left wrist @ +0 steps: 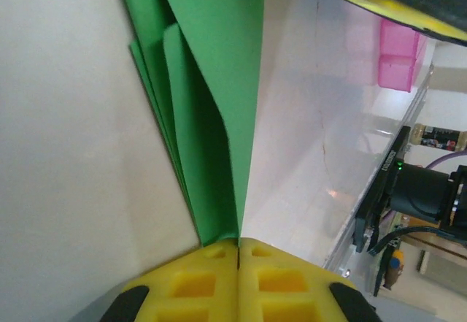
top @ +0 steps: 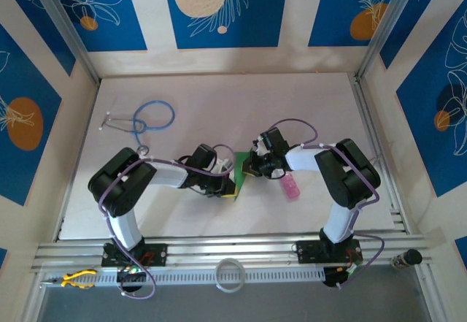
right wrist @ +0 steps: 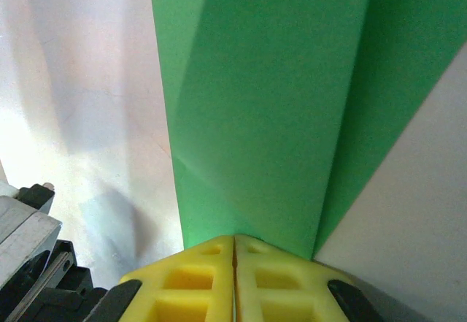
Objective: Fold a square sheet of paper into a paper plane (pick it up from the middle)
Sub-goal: Fold the wing for the fifth time at the center of the table.
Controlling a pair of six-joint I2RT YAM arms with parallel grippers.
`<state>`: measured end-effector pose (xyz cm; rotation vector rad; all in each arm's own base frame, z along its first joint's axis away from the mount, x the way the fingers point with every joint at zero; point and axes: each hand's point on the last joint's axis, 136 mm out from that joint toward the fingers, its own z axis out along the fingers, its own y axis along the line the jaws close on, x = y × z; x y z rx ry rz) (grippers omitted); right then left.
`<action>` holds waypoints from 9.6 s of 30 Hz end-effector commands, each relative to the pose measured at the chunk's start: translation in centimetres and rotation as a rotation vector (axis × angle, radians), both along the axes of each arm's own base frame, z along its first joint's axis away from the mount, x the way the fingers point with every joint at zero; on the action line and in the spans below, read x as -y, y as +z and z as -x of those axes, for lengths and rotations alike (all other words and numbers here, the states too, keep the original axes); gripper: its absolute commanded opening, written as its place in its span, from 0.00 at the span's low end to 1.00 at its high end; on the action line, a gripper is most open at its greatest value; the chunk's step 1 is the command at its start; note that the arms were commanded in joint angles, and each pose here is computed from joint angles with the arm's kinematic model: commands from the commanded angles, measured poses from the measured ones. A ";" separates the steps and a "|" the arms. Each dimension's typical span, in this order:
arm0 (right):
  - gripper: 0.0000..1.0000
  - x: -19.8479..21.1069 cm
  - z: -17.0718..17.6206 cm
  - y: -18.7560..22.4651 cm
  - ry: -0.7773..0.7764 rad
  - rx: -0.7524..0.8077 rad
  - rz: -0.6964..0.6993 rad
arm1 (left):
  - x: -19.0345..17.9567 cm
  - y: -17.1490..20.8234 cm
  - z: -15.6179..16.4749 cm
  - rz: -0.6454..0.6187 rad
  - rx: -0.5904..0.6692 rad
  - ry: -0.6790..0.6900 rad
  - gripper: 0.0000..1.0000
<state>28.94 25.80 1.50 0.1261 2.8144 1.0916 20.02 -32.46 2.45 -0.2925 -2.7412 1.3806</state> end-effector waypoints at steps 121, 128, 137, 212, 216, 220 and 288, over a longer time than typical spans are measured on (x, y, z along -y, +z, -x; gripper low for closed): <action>0.08 1.7 1.3 -3.1 -0.025 -0.099 0.119 | -1.0 -1.8 5.8 -0.110 -0.024 -0.033 0.00; 0.08 1.5 1.3 -2.9 -0.021 -0.098 0.114 | -0.7 0.4 5.7 -0.055 0.032 -0.050 0.00; 0.08 1.3 1.2 -2.5 -0.019 -0.093 0.105 | 2.0 6.1 0.6 0.156 0.169 0.058 0.00; 0.09 1.0 -1.9 -1.1 -0.033 0.068 0.067 | -4.3 -4.6 2.3 -0.250 0.097 0.048 0.00; 0.09 1.6 -2.9 -1.0 -0.055 0.074 0.061 | -4.3 -4.9 2.4 -0.250 0.088 0.054 0.00; 0.09 2.5 -4.0 -1.2 -0.088 0.072 0.056 | -4.2 -5.0 2.4 -0.242 0.086 0.055 0.00; 0.09 -1.5 -0.6 4.1 0.072 0.140 -0.124 | -3.5 -4.1 1.7 -0.204 0.103 0.089 0.00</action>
